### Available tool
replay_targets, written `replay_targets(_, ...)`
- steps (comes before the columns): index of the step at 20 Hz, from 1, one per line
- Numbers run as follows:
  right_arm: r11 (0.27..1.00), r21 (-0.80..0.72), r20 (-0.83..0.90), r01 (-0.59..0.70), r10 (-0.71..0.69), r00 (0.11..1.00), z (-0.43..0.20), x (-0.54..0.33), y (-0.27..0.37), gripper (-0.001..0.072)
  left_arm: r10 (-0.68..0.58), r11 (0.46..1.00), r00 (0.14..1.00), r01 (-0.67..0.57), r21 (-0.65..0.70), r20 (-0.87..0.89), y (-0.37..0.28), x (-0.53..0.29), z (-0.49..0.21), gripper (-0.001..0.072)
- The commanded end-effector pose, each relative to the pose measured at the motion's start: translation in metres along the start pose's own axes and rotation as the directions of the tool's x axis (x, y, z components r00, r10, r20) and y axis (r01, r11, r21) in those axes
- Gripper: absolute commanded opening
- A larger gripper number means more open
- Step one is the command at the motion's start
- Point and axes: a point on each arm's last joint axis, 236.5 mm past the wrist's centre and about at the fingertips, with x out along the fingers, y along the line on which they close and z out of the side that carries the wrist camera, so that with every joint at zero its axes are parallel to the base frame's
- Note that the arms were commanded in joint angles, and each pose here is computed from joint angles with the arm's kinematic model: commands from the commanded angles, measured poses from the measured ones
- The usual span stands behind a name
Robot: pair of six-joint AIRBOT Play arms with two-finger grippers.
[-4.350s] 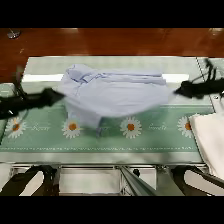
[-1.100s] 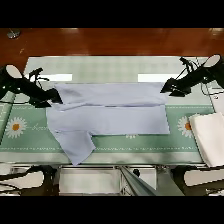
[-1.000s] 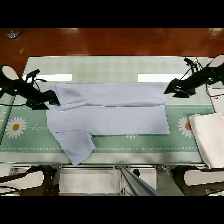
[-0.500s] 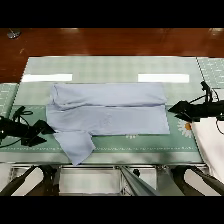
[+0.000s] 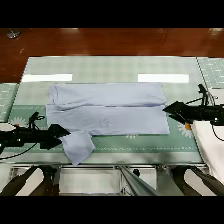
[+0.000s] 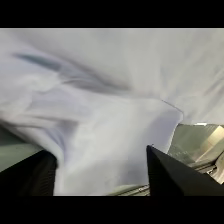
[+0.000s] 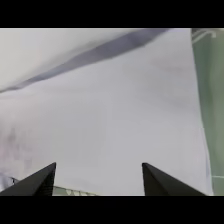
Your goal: Fold the shirts.
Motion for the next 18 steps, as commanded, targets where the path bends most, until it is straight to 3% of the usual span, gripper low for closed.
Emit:
replay_targets(1, 0.995, 0.089, 0.023, 0.038, -0.040, 0.999, 0.007, -0.027, -0.029, 0.0622, -0.001, 0.995, 1.000, 0.003, 0.101, -0.026, -0.006, 0.014, -0.011, 0.0080)
replay_targets(2, 0.987, 0.126, -0.016, 0.104, -0.103, 0.995, -0.003, -0.034, -0.051, 0.0623, -0.053, 0.989, 0.998, 0.058, 0.137, -0.046, -0.019, 0.013, -0.016, 0.0022)
replay_targets(5, 0.942, 0.174, -0.202, 0.286, -0.251, 0.947, -0.054, -0.036, -0.094, 0.0622, -0.178, 0.966, 0.983, 0.183, 0.180, -0.043, -0.051, 0.002, -0.011, 0.0022)
replay_targets(10, 0.951, 0.130, -0.316, 0.281, -0.229, 0.921, -0.093, 0.000, -0.086, 0.0622, -0.195, 0.962, 0.980, 0.197, 0.191, -0.027, -0.059, -0.002, -0.005, 0.0022)
replay_targets(18, 0.972, 0.155, -0.243, 0.179, -0.138, 0.960, -0.052, 0.046, -0.054, 0.0621, -0.196, 0.962, 0.980, 0.197, 0.190, -0.024, -0.059, -0.002, -0.004, 0.0022)
